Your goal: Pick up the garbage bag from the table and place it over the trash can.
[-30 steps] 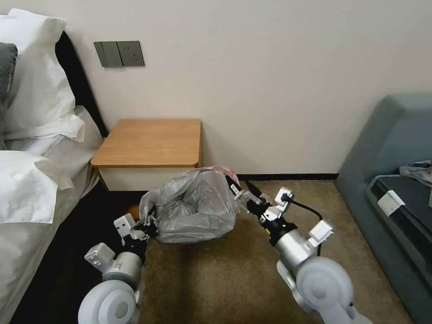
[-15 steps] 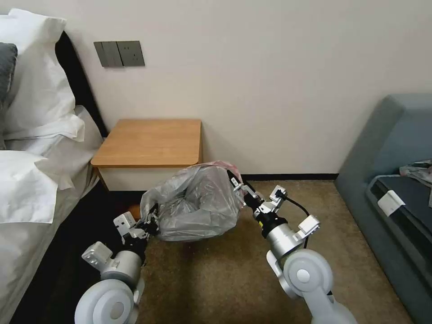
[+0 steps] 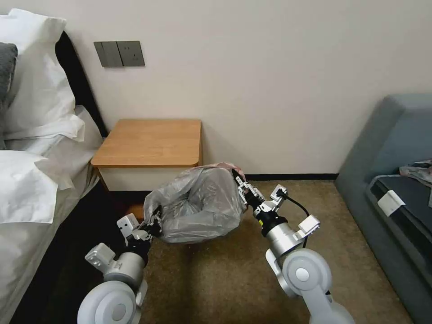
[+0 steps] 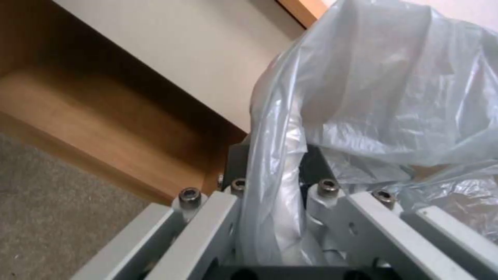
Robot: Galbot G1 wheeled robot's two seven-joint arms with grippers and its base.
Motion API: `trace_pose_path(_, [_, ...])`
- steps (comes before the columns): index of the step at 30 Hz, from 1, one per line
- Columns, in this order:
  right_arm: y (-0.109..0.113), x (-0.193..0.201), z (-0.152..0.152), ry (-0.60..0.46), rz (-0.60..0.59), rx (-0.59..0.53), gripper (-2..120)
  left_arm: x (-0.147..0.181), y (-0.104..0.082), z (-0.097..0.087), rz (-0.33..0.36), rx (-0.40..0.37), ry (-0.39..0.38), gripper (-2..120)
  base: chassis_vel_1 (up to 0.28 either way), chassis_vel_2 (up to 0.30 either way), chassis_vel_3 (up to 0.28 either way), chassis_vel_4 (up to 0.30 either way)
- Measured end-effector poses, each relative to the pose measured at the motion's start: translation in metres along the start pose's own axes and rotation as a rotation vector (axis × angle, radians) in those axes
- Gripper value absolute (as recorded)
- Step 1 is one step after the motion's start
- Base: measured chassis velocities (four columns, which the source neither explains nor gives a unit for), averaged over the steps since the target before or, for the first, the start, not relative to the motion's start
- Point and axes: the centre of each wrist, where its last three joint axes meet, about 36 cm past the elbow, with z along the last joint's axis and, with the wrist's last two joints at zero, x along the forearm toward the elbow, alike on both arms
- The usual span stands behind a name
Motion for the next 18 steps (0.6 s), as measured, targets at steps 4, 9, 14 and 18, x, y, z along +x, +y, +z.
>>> trace_pose_path(4, [-0.001, 0.001, 0.0, -0.003, 0.004, 0.0, 0, 0.001, -0.002, 0.001, 0.003, 0.014, 0.0, 5, 0.0, 0.0, 0.0, 0.0])
trace_pose_path(9, [-0.005, 0.001, -0.001, -0.007, 0.016, 0.003, 0, 0.003, -0.004, 0.001, 0.01, 0.03, 0.009, 5, 0.0, 0.0, 0.0, 0.0])
trace_pose_path(14, [-0.016, -0.006, -0.006, -0.014, 0.032, 0.025, 0, 0.008, -0.006, 0.0, 0.029, 0.039, 0.029, 5, 0.0, 0.0, 0.0, 0.0])
trace_pose_path(18, [-0.024, -0.012, -0.01, -0.009, 0.053, 0.047, 0, 0.01, -0.005, 0.0, 0.05, 0.036, 0.042, 5, 0.0, 0.0, 0.0, 0.0])
